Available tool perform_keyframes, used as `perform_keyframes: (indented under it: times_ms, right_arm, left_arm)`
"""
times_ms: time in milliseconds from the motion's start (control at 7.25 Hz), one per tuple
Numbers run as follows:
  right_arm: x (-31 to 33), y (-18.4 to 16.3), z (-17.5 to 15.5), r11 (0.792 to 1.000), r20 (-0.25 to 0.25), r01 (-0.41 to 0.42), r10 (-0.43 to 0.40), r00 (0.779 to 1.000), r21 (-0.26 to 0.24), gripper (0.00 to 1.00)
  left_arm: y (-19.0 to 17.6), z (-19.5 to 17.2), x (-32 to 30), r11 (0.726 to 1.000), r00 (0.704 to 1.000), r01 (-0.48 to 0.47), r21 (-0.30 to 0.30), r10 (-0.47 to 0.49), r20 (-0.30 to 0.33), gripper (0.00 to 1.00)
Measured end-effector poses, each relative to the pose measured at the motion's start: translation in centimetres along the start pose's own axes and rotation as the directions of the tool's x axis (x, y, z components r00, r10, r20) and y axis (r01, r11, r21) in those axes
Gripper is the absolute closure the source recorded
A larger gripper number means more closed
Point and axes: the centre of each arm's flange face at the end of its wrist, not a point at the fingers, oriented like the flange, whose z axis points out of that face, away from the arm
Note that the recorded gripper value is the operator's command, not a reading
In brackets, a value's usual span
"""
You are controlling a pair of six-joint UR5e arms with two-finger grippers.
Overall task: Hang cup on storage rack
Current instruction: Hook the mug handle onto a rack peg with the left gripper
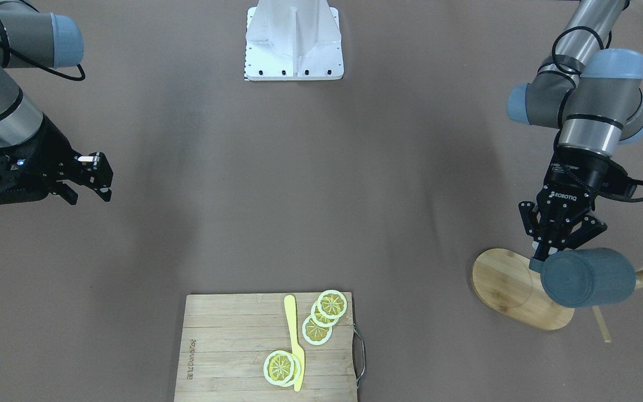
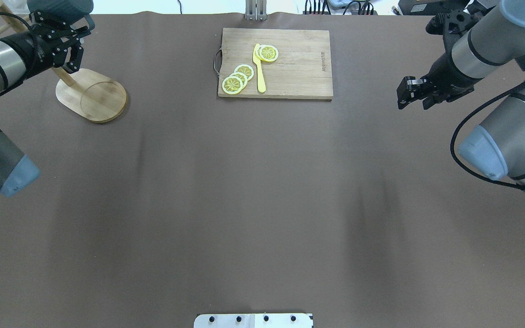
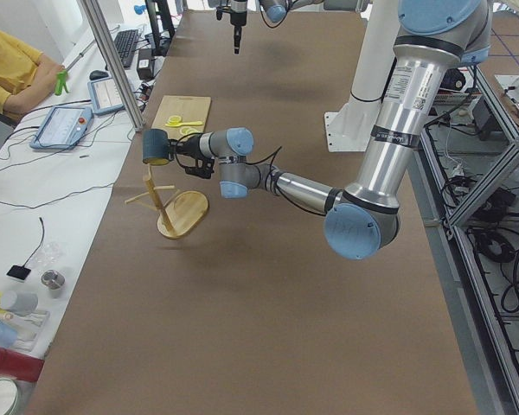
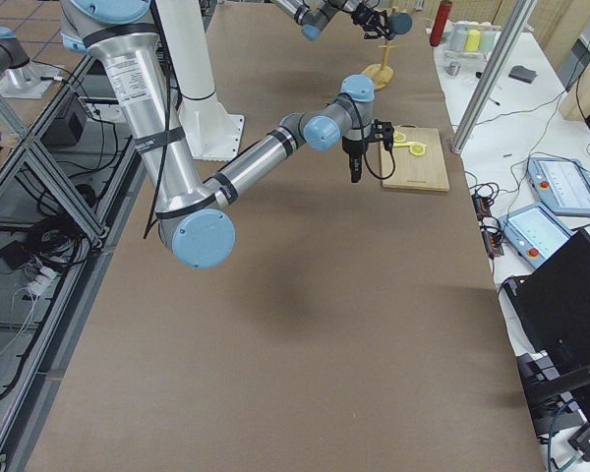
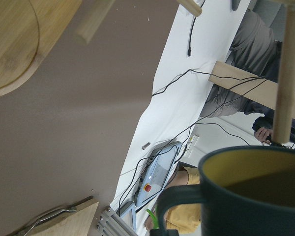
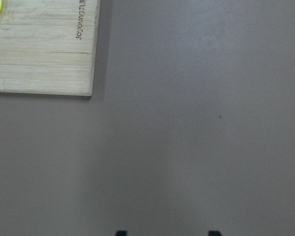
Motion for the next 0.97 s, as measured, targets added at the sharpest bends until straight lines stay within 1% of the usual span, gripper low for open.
perform_keyframes:
  times_ms: [276, 552, 966]
  right_arm:
    - [0.0, 0.0, 0.3, 1.000, -0.004, 0.000, 0.000, 1.000, -0.003, 0.37]
    - [-0.3, 0.3, 0.7, 1.000, -0.012, 0.006, -0.006, 1.000, -0.003, 0.36]
    - [-0.6, 0.5, 1.1, 1.000, -0.018, 0.012, -0.012, 1.000, -0.003, 0.36]
  left_arm:
    - [-0.5, 0.5, 0.0, 0.996, 0.996, 0.088, 0.034, -0.089, 0.001, 1.00]
    - [-1.3, 0.6, 0.5, 0.987, 0.988, 0.153, 0.054, -0.153, -0.007, 1.00]
    - [-2.4, 0.6, 0.6, 0.978, 0.981, 0.194, 0.074, -0.193, -0.009, 1.00]
